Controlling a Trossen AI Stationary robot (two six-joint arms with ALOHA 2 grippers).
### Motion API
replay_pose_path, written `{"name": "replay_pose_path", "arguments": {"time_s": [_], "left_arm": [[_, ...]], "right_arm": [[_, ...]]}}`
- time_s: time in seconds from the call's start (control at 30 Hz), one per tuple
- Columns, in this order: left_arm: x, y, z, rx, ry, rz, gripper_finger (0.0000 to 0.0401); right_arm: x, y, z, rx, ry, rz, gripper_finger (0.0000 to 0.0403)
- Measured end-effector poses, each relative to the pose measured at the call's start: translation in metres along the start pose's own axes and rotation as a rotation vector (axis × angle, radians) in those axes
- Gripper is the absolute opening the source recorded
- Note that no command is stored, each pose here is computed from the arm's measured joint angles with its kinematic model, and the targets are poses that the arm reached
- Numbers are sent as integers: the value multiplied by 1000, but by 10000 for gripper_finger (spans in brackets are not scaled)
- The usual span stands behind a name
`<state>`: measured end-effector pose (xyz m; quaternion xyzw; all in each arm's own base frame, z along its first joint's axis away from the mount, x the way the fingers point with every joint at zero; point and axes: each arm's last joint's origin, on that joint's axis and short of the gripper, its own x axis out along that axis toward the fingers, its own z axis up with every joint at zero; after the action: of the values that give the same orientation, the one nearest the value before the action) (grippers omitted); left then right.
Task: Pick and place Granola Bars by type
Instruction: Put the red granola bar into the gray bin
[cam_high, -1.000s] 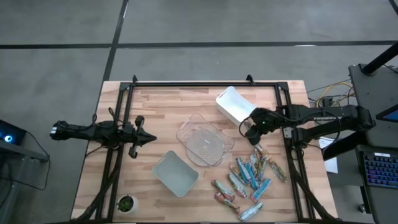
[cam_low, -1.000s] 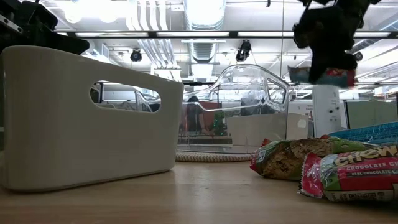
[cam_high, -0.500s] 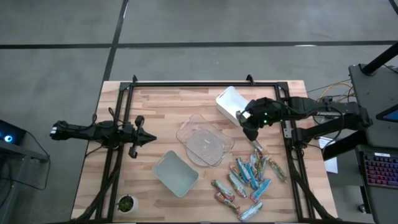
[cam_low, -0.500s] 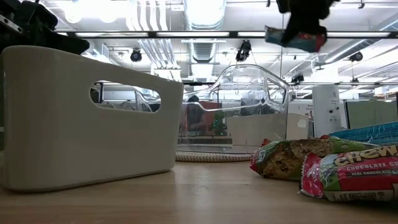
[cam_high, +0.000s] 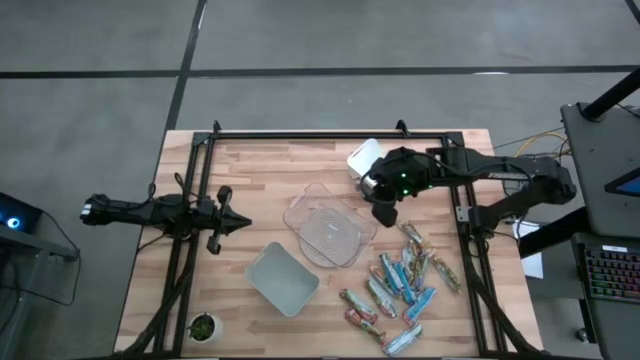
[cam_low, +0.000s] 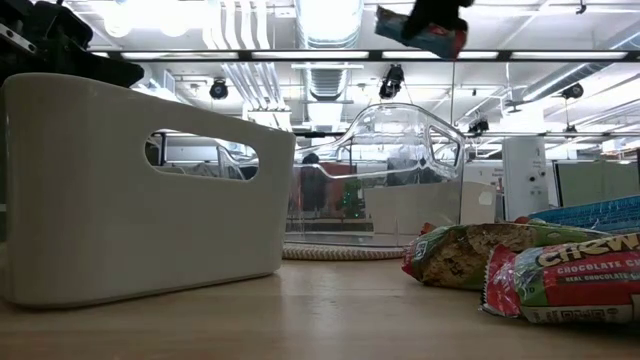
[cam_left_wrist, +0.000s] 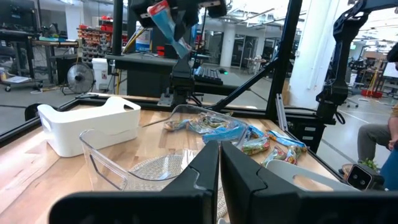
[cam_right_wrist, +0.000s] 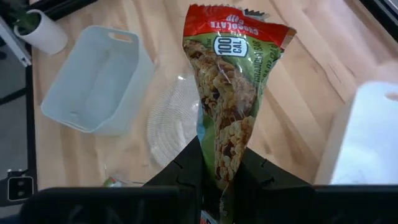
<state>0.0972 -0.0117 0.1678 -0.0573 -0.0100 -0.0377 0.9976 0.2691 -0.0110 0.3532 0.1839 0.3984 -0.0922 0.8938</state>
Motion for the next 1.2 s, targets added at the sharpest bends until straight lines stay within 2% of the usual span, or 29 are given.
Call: {"name": "replay_pose_path", "arguments": {"time_s": [0.43,0.8,1.2], "left_arm": [[0,0,0,0,1,0,0],[0,0,0,0,0,0,0],[0,0,0,0,1,0,0]], "right_arm": [[21,39,24,-169,15,83,43],[46,80,34,-302,60,201,43],[62,116,38,-407,61,263,43]]}}
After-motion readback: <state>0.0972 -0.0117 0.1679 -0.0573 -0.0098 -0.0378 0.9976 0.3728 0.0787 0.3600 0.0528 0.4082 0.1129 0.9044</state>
